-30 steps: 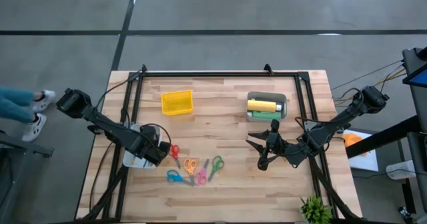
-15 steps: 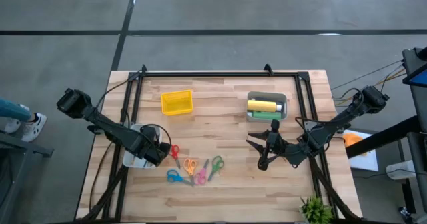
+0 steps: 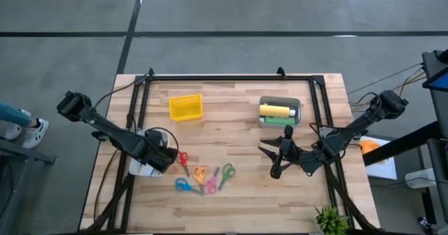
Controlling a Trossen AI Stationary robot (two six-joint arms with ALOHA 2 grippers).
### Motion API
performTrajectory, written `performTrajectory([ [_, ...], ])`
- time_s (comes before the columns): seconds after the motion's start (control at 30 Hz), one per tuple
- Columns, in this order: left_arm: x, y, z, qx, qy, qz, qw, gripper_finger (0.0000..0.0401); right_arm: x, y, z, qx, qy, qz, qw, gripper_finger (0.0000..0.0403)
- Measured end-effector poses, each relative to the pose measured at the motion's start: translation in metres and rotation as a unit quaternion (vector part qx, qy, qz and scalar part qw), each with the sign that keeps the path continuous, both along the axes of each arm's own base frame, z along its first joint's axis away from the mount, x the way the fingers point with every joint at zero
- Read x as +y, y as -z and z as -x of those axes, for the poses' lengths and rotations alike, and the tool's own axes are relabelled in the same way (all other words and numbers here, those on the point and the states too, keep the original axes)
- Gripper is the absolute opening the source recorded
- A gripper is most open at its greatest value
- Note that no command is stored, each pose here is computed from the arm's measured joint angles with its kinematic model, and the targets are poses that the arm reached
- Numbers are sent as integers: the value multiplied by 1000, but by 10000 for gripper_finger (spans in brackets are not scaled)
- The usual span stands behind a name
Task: Pick & Place Paint Supplies
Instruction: Put the blue paintbrush into the white bin
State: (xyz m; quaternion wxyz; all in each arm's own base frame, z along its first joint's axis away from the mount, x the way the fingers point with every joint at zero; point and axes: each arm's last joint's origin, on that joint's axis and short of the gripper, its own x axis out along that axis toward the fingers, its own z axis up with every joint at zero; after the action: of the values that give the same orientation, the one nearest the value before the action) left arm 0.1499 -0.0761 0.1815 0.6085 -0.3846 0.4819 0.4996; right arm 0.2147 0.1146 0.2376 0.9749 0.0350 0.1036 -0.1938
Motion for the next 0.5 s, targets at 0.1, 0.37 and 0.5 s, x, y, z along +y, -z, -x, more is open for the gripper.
performTrajectory([
  [0.1, -1, -10, -4, -11, 8, -14, 1000, 111, 0, 0, 0, 0, 0, 0, 1000, 120],
  [0.37, -1, -32, -16, -72, 73, -101, 990, 111, 0, 0, 0, 0, 0, 0, 1000, 120],
  [0.5, 0, -41, -25, -121, 125, -204, 964, 111, 0, 0, 0, 0, 0, 0, 1000, 120],
])
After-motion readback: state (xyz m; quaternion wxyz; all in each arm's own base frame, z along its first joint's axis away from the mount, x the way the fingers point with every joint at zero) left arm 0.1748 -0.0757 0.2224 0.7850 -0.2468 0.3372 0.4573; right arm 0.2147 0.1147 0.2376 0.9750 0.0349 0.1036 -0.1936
